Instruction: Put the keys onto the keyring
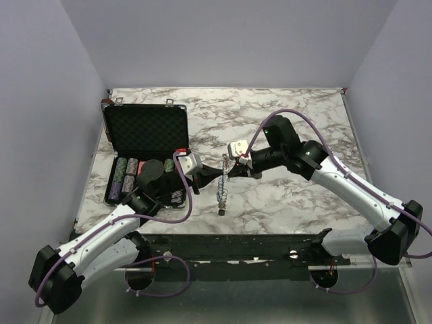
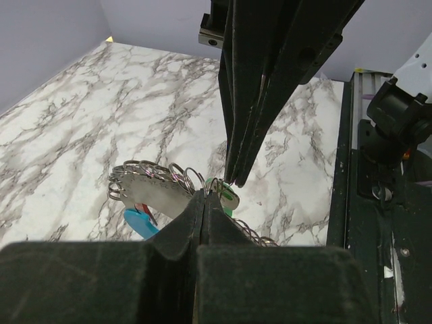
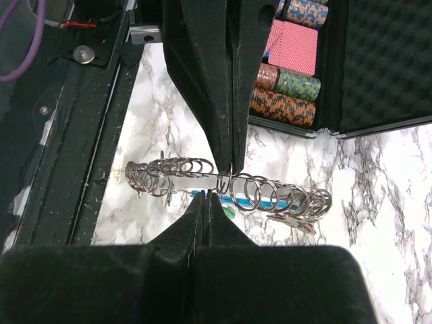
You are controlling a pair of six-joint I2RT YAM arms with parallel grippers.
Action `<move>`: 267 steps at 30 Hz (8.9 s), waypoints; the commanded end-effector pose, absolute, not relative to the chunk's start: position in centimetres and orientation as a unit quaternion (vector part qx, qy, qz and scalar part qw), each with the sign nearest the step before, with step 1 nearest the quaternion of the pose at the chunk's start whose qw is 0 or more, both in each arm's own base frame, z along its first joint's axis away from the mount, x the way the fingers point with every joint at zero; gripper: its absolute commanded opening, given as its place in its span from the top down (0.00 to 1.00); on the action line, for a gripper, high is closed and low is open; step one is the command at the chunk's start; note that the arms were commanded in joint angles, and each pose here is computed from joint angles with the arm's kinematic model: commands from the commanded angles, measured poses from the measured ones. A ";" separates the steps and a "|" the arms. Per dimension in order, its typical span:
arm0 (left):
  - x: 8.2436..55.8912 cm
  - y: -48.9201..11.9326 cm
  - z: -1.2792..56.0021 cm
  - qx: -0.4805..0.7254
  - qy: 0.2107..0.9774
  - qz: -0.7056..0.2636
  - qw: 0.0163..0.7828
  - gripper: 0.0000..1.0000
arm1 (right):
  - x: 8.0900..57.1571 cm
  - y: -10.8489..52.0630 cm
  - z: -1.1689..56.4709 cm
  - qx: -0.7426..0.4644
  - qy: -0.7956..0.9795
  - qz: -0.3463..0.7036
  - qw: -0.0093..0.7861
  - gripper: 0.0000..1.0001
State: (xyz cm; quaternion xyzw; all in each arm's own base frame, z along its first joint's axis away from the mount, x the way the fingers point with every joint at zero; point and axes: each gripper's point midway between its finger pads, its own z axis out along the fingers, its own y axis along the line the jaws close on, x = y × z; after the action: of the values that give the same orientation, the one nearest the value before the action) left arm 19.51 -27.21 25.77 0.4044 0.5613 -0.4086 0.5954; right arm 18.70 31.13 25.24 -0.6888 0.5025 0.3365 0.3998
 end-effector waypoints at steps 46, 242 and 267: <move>17.9 -26.8 30.8 0.406 0.463 -0.456 0.643 1.00 | 19.5 31.8 29.2 -0.556 0.574 0.433 0.417 0.76; 18.5 -28.9 32.2 0.288 0.401 -0.522 0.696 1.00 | 18.8 26.7 27.0 -0.500 0.618 0.586 0.158 1.00; 19.2 -29.2 32.3 0.280 0.422 -0.520 0.688 1.00 | 19.4 26.5 31.3 -0.587 0.549 0.531 0.270 0.62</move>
State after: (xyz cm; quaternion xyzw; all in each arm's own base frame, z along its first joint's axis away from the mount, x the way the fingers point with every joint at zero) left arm 19.22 -29.56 29.43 0.2898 0.4568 -0.5175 0.6630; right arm 21.08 26.77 30.17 -0.5639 0.5745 0.5327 0.2610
